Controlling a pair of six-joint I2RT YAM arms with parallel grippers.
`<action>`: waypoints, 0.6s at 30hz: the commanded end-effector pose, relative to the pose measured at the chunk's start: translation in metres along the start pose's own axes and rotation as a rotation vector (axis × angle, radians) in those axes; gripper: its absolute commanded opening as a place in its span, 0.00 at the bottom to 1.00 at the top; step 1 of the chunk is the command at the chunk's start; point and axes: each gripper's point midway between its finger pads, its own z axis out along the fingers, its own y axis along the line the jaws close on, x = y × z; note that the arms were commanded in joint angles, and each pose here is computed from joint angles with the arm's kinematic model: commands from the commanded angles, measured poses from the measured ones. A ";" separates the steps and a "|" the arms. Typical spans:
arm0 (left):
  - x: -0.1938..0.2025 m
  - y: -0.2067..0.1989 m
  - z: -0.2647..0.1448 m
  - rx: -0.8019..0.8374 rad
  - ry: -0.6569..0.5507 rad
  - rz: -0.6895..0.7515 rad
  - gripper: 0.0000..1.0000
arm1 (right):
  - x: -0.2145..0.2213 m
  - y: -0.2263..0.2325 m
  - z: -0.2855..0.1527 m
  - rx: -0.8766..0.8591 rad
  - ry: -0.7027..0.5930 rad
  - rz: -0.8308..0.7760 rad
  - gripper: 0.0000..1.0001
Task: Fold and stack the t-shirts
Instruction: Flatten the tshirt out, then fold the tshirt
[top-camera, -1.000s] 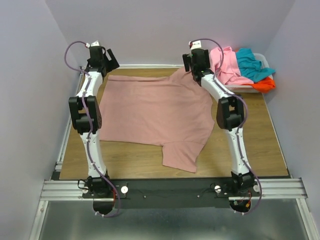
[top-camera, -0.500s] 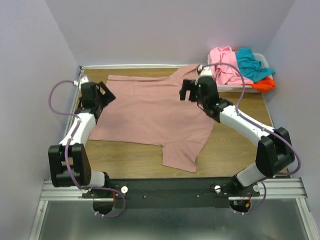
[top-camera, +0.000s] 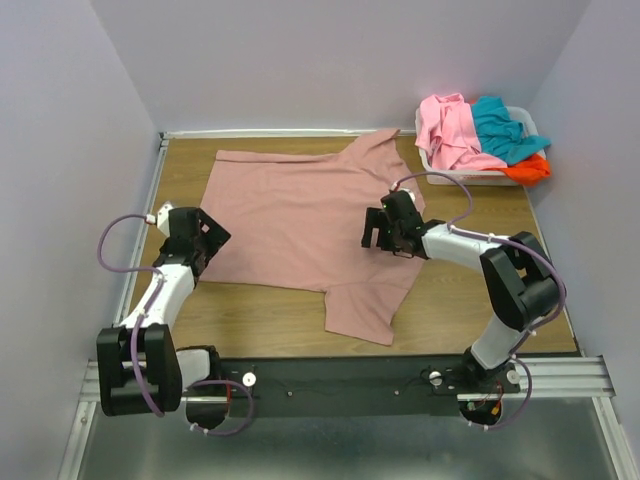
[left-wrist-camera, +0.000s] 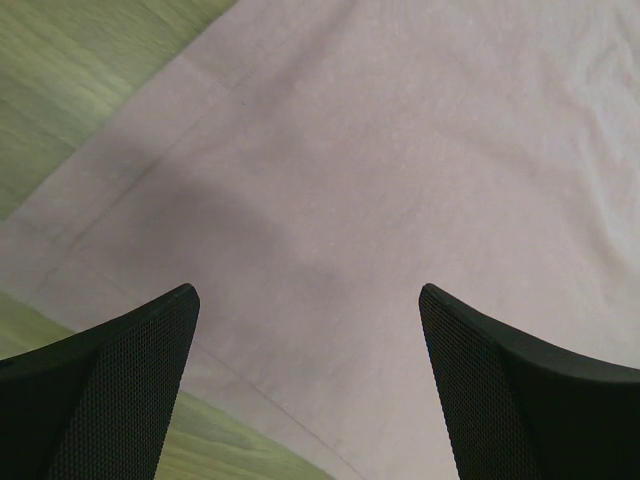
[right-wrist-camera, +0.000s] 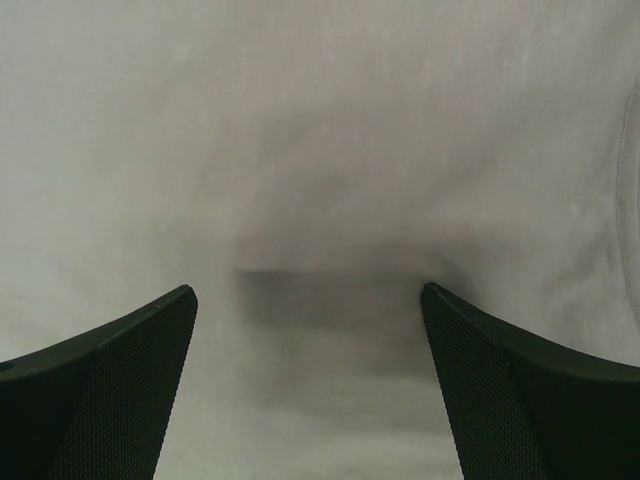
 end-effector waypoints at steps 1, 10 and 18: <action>0.000 0.030 -0.008 -0.124 -0.046 -0.046 0.98 | 0.002 -0.025 0.017 0.086 0.030 0.078 1.00; 0.000 0.077 -0.016 -0.335 -0.056 -0.120 0.98 | 0.004 -0.067 0.026 0.168 0.060 0.173 1.00; 0.024 0.084 -0.017 -0.327 0.011 -0.144 0.95 | -0.010 -0.051 0.018 0.100 0.045 0.186 1.00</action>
